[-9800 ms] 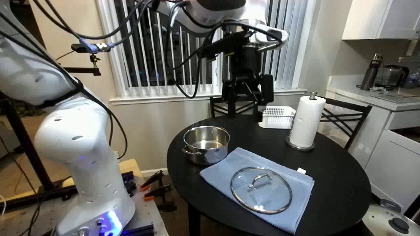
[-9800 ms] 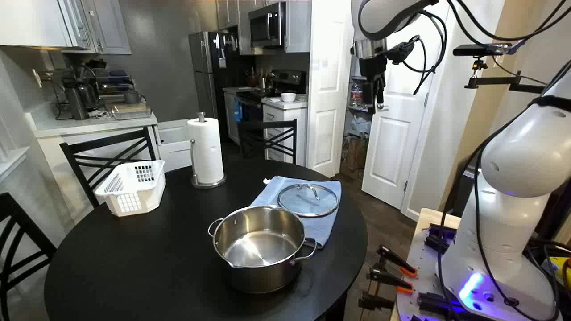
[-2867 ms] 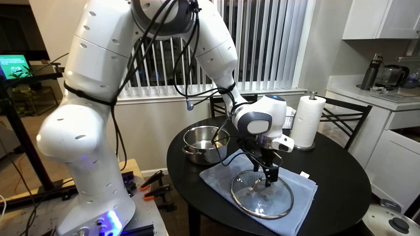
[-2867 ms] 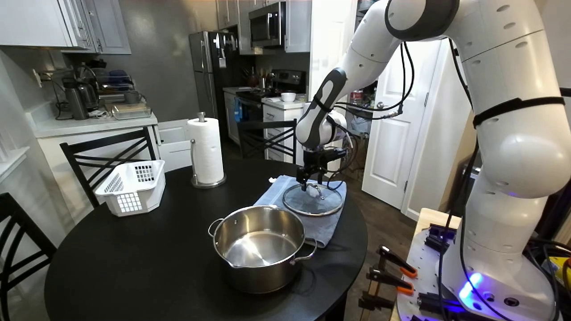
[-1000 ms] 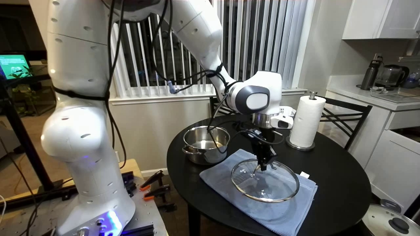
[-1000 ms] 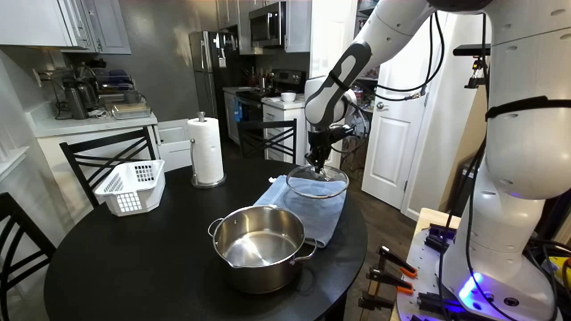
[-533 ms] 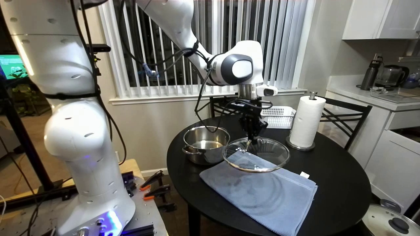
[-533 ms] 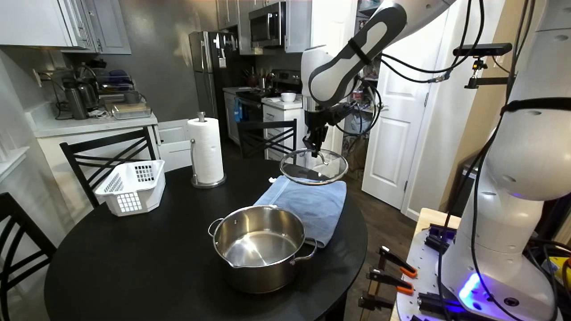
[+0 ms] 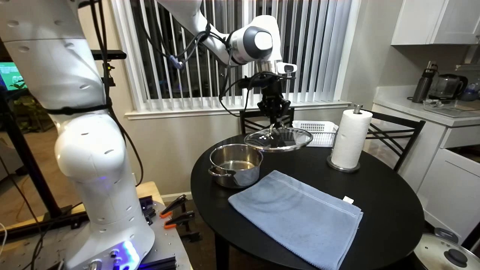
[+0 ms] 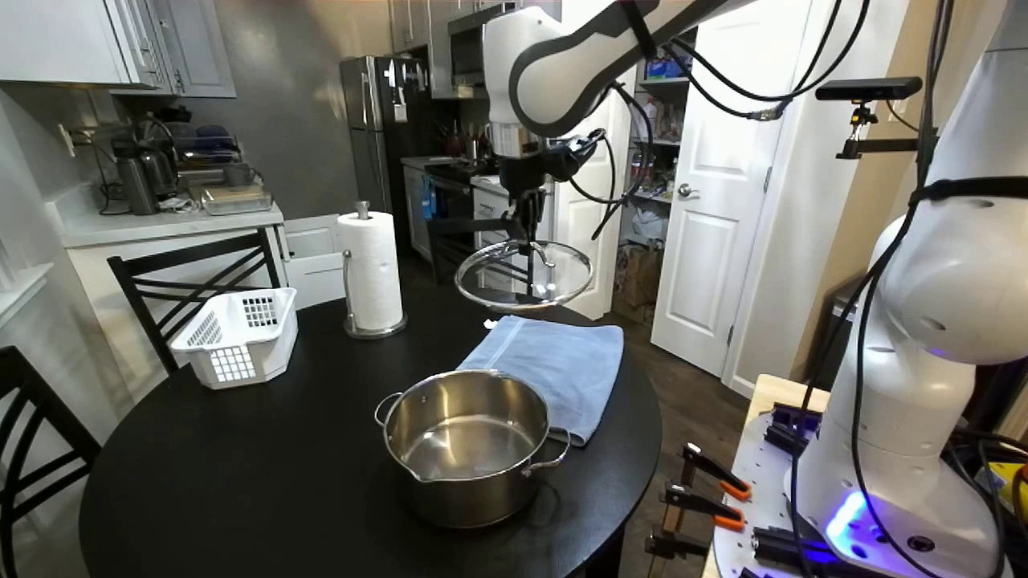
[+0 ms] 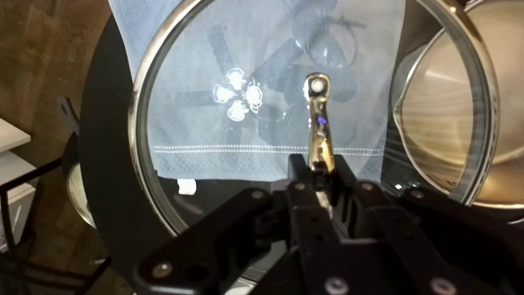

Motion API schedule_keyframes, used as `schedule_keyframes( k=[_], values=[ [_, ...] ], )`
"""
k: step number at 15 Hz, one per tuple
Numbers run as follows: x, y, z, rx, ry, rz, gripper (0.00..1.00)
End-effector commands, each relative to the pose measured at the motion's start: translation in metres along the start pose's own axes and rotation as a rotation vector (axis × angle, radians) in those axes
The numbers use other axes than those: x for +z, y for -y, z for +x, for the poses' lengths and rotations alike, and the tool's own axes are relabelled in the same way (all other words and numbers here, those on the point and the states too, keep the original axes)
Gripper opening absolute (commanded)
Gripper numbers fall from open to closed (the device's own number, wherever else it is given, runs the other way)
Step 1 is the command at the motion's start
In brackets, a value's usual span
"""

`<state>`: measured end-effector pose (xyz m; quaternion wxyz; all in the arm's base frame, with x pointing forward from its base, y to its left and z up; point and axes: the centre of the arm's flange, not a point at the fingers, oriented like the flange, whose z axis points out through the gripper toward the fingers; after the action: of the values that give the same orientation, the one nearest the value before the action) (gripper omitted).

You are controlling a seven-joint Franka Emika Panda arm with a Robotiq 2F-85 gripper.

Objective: Put the lid on the pot

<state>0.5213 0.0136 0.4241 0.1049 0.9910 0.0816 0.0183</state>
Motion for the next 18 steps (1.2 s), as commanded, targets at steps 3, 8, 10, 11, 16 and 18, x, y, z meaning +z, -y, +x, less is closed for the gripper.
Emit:
schedule_keyframes(
  k=[3,8,10,11,16,18],
  values=[
    [-0.016,0.004,0.076,-0.133,-0.044,0.001,0.07],
    [0.006,0.031,0.110,-0.284,-0.040,0.033,0.07],
    [0.015,0.055,0.114,-0.364,-0.036,0.027,0.07],
    [0.018,0.066,0.114,-0.397,-0.032,0.026,0.07],
    [0.031,0.122,0.105,-0.509,-0.016,-0.012,0.07],
    [0.037,0.136,0.102,-0.540,-0.016,-0.028,0.07]
  ],
)
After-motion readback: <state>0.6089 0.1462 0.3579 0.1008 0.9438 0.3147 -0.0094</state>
